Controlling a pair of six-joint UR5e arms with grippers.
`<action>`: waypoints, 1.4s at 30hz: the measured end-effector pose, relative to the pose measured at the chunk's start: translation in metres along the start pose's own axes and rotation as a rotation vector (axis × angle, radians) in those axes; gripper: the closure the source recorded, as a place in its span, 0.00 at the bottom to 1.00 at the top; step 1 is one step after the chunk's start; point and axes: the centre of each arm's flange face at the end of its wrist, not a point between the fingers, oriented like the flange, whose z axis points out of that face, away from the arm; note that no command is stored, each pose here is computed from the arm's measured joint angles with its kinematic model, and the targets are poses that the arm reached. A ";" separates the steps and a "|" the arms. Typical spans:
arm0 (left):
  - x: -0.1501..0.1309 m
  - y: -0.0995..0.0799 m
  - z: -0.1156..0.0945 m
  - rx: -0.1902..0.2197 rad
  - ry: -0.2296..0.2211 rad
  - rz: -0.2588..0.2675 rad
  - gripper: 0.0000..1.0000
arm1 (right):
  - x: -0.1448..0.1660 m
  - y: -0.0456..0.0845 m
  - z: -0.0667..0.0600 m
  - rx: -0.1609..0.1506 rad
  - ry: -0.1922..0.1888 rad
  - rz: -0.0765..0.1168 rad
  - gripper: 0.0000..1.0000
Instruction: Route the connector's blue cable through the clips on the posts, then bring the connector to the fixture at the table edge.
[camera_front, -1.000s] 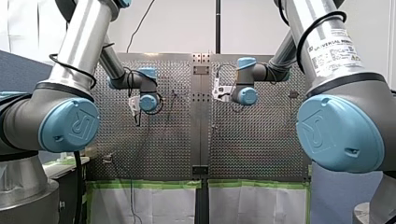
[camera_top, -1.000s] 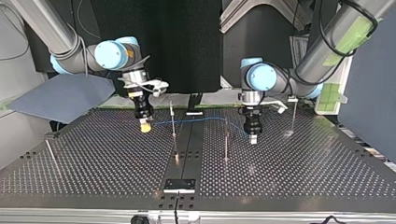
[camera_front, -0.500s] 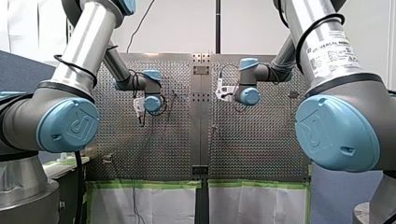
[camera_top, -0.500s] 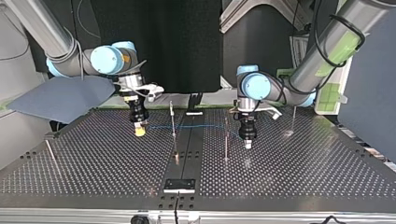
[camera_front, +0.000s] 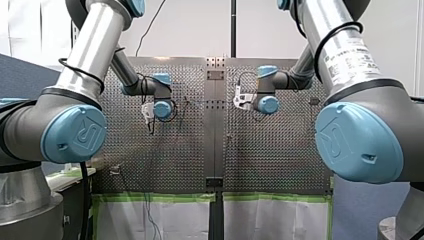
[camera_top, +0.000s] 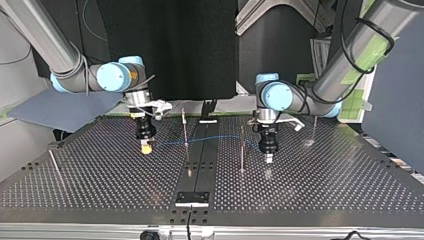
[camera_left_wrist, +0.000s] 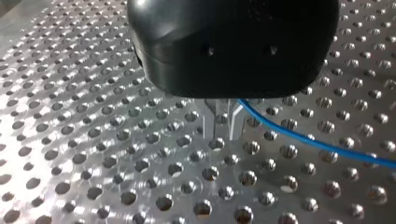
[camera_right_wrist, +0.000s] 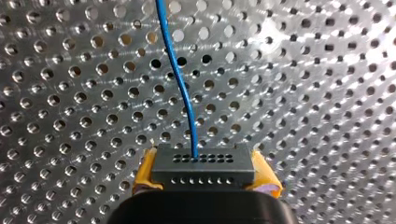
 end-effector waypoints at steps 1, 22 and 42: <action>0.000 0.001 0.000 -0.001 0.000 0.000 0.82 | -0.003 0.001 0.003 0.000 -0.003 0.001 1.00; 0.000 0.004 0.002 -0.006 -0.001 -0.008 0.82 | 0.005 0.000 0.033 0.040 0.009 0.001 1.00; 0.000 0.005 0.002 -0.004 0.002 -0.011 0.78 | -0.004 0.006 0.037 0.025 -0.035 0.018 1.00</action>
